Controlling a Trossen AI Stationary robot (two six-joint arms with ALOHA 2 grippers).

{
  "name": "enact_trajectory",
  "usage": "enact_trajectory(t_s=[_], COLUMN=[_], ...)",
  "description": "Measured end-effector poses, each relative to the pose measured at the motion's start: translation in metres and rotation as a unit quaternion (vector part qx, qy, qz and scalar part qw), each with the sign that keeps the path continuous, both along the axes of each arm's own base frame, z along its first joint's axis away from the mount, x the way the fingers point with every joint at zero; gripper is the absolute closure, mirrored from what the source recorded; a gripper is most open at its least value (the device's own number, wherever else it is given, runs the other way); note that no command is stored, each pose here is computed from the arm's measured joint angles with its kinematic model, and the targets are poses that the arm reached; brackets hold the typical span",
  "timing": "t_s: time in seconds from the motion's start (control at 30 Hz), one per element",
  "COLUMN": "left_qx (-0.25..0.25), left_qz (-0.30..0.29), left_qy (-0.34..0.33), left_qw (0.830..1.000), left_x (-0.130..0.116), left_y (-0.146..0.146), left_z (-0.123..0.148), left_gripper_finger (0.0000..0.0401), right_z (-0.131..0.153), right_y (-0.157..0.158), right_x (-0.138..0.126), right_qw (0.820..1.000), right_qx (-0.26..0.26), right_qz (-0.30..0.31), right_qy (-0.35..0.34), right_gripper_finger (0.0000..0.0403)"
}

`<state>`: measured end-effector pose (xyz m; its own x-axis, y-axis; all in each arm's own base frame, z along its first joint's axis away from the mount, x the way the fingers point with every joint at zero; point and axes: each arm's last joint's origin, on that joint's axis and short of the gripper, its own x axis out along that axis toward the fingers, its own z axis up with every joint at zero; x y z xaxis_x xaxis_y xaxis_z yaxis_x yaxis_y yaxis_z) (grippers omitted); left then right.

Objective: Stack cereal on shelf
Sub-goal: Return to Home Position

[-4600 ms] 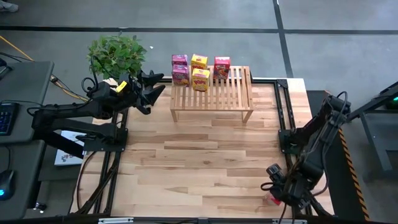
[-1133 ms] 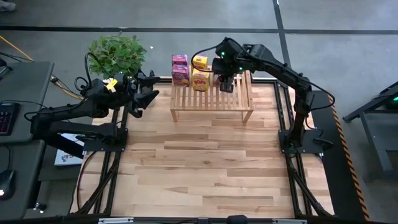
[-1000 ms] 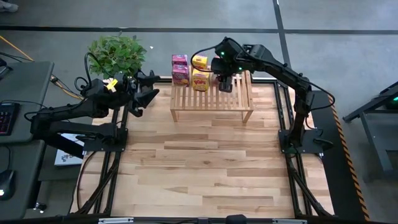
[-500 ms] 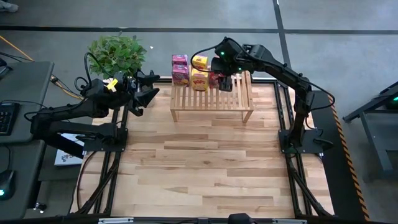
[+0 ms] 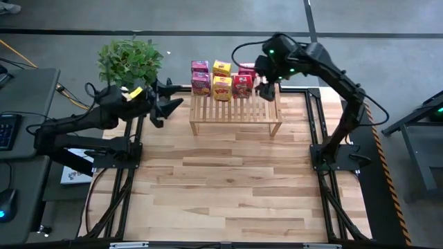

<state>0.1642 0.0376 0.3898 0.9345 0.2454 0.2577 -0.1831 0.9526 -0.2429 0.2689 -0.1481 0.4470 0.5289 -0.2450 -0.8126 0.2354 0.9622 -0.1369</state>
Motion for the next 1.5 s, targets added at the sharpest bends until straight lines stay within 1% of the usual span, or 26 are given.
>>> enact_trajectory(t_s=[0.1,0.2,0.27,0.33,0.4,0.47,0.57,0.6,0.63,0.67,0.7,0.83,0.97,1.07,1.17,1.23,1.37,1.4,1.5], left_qx=[0.019,0.047,0.046,0.036,0.03,0.022,0.016,0.012,0.007,0.004,0.002,-0.016,-0.035,-0.043,-0.043,-0.043,-0.053,-0.058,-0.078], left_qz=[0.013,0.018,0.02,0.019,0.017,0.012,0.003,-0.002,-0.008,-0.015,-0.022,-0.033,-0.021,-0.02,-0.021,-0.021,-0.028,-0.029,-0.027], left_qy=[0.05,0.062,0.061,0.065,0.067,0.066,0.059,0.054,0.045,0.037,0.028,-0.002,-0.034,-0.041,-0.05,-0.052,-0.052,-0.049,-0.009], left_qw=[0.998,0.997,0.997,0.997,0.997,0.997,0.998,0.998,0.999,0.999,0.999,0.999,0.999,0.998,0.998,0.997,0.997,0.997,0.997], left_x=[0.006,0.008,0.008,0.007,0.005,0.003,-0.001,-0.001,-0.002,-0.003,-0.005,-0.009,-0.019,-0.028,-0.038,-0.044,-0.052,-0.054,-0.054], left_y=[0.004,0.007,0.008,0.008,0.007,0.005,0.002,0.0,-0.001,-0.004,-0.006,-0.015,-0.019,-0.021,-0.022,-0.022,-0.023,-0.024,-0.023], left_z=[0.003,0.006,0.007,0.006,0.002,-0.002,-0.015,-0.021,-0.027,-0.033,-0.04,-0.073,-0.105,-0.129,-0.148,-0.158,-0.182,-0.189,-0.197], left_gripper_finger=[0.0136,0.0152,0.017,0.0197,0.0234,0.028,0.0364,0.0382,0.0389,0.0388,0.0386,0.0398,0.04,0.0401,0.0401,0.0401,0.0401,0.0401,0.0401], right_z=[0.006,0.012,0.017,0.022,0.026,0.026,0.018,0.013,0.006,-0.001,-0.009,-0.037,-0.053,-0.057,-0.059,-0.058,-0.056,-0.056,-0.055], right_y=[0.005,0.011,0.015,0.019,0.023,0.028,0.035,0.037,0.04,0.044,0.047,0.061,0.076,0.084,0.091,0.095,0.1,0.101,0.104], right_x=[-0.013,-0.022,-0.027,-0.033,-0.04,-0.048,-0.059,-0.062,-0.066,-0.07,-0.074,-0.09,-0.109,-0.122,-0.133,-0.138,-0.143,-0.144,-0.145], right_qw=[1.0,0.999,0.999,0.998,0.998,0.997,0.995,0.994,0.992,0.99,0.988,0.975,0.955,0.942,0.941,0.94,0.93,0.928,0.928], right_qx=[0.027,0.03,0.036,0.041,0.039,0.045,0.063,0.072,0.084,0.097,0.107,0.137,0.157,0.149,0.141,0.148,0.176,0.181,0.184], right_qz=[-0.006,-0.002,0.001,0.003,0.003,0.002,-0.009,-0.012,-0.013,-0.013,-0.017,-0.054,-0.08,-0.098,-0.086,-0.079,-0.094,-0.095,-0.085], right_qy=[-0.005,-0.013,-0.027,-0.04,-0.047,-0.057,-0.073,-0.08,-0.09,-0.101,-0.112,-0.167,-0.238,-0.283,-0.294,-0.297,-0.309,-0.31,-0.312], right_gripper_finger=[0.0144,0.0147,0.0156,0.0173,0.0201,0.0239,0.0316,0.0345,0.0373,0.0387,0.0391,0.0378,0.0399,0.0398,0.0401,0.0399,0.0402,0.0402,0.0402])
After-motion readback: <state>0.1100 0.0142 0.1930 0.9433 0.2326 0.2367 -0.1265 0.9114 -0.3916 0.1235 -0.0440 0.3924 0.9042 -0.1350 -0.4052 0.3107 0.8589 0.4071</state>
